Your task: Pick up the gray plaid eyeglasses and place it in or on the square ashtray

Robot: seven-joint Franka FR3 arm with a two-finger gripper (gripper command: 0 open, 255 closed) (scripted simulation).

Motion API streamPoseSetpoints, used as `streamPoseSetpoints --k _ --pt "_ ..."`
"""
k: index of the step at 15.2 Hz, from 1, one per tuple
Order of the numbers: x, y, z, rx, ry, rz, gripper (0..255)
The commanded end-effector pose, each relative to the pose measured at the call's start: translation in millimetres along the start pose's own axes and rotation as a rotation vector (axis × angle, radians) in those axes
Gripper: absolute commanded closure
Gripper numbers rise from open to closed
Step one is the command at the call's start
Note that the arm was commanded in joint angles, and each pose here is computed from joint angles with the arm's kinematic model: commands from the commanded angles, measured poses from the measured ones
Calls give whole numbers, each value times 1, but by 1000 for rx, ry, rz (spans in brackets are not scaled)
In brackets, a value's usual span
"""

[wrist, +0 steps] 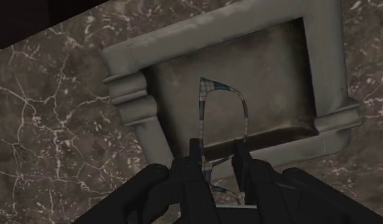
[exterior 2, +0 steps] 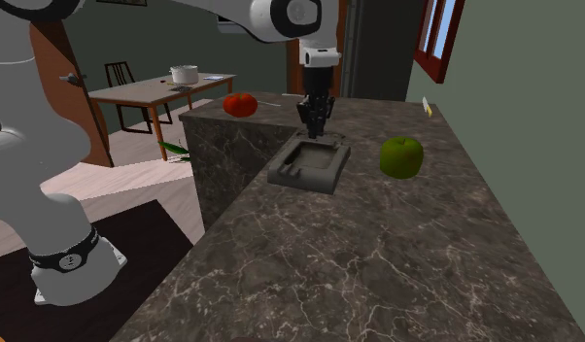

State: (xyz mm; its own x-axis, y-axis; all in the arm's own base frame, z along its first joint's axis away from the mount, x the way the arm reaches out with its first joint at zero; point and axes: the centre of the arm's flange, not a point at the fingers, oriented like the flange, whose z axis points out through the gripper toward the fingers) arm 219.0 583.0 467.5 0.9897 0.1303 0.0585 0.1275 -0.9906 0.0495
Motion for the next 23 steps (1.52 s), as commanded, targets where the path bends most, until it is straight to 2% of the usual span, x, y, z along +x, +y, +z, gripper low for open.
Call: streamPoseSetpoints --k 1,2,14,21,22,23 --pt "-23 -12 -1 0 0 2 255" --pt "-35 -19 -1 0 0 2 255" --pt "-39 -22 60 0 0 2 255" --pt "-39 -22 60 0 0 2 255" --pt "-39 -22 60 0 0 2 0" --pt "-39 -22 60 0 0 2 0"
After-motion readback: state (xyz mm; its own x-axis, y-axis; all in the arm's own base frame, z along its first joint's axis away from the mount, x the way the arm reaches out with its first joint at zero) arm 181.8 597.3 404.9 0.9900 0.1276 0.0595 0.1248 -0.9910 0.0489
